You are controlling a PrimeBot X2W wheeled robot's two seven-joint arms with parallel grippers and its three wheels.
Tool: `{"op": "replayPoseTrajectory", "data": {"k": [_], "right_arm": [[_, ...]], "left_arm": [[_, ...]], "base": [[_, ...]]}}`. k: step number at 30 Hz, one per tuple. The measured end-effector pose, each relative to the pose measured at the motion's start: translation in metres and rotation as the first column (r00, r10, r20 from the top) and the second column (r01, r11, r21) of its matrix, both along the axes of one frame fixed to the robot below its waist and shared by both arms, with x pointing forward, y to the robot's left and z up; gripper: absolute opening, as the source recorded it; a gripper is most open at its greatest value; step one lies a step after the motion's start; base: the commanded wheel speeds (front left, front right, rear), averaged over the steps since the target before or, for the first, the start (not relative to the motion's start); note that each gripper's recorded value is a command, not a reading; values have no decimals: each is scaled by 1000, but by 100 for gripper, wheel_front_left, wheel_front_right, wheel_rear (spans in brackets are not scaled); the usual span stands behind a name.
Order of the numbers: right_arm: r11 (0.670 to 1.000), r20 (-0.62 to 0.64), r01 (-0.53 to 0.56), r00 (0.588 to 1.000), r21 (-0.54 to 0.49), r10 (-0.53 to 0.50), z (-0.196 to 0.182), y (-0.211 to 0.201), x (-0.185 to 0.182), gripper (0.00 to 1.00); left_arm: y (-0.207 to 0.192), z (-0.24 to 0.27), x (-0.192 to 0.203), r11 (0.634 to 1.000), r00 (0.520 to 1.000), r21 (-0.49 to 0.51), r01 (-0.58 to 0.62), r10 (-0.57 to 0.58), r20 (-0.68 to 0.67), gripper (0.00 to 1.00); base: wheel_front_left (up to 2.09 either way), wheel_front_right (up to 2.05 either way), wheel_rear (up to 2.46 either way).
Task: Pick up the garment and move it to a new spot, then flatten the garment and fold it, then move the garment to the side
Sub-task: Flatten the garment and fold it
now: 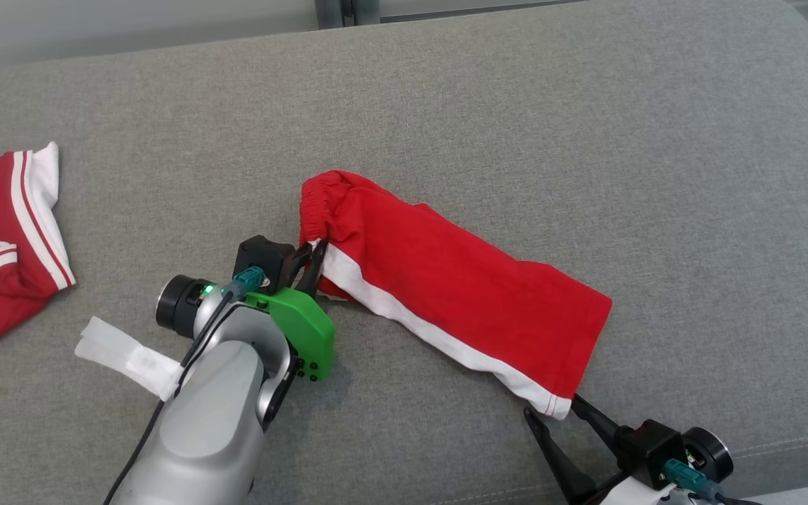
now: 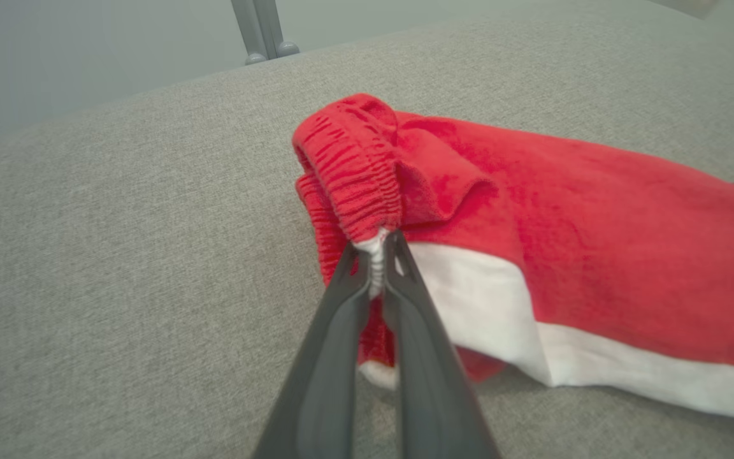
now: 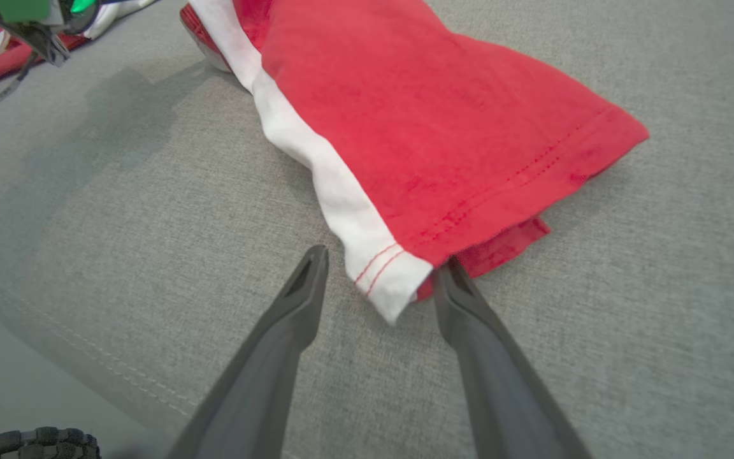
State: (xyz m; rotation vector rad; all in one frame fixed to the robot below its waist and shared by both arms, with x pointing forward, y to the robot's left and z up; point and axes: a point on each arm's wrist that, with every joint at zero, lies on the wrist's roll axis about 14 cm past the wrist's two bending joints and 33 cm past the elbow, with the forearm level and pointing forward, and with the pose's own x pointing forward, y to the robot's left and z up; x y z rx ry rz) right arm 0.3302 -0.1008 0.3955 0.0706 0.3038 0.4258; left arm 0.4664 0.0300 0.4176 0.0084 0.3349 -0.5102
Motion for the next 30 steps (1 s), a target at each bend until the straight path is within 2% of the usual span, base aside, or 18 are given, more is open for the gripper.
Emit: {"op": "replayPoseTrajectory", "data": {"k": [8,11,13,14,15,16,19,22,26,30], "right_arm": [[1000,1,-11,1000,2,11,0,3,0,67],[1000,-1,-12,1000,5,12,0,4,0,49],[1000,-7,-10,1000,6,10,-1,3,0,44],[1000,-15,-11,1000,8,11,-3,4,-1,36],[1000,-20,-14,1000,12,14,-3,5,-2,14],[1000,-19,-17,1000,17,17,-3,7,-2,0],[999,-1,10,1000,43,-10,5,2,5,0],[993,49,81,995,84,-85,25,-17,18,0],[980,152,148,974,133,-168,65,-51,35,0],[973,233,158,953,167,-194,110,-76,42,0]], "left_arm": [[-1,2,-1,1000,1000,-5,0,0,4,0],[-1,3,-1,1000,1000,-7,0,0,7,0],[-2,3,-2,1000,1000,-10,2,-2,6,0],[-3,4,-2,1000,1000,-11,5,-5,6,0],[-4,3,-3,1000,1000,-17,5,-5,-2,0],[-5,2,-4,1000,1000,-21,6,-6,-17,0],[-4,3,-6,999,999,-45,-9,7,-35,0],[-1,12,-3,997,999,-72,-26,24,-25,0],[0,31,1,989,999,-140,-45,44,-11,0],[-5,61,3,973,999,-227,-32,33,3,0]], "base": [[0,0,0],[0,0,0],[0,0,0],[0,0,0],[0,0,0],[0,0,0],[0,0,0],[0,0,0],[0,0,0],[0,0,0]]}}
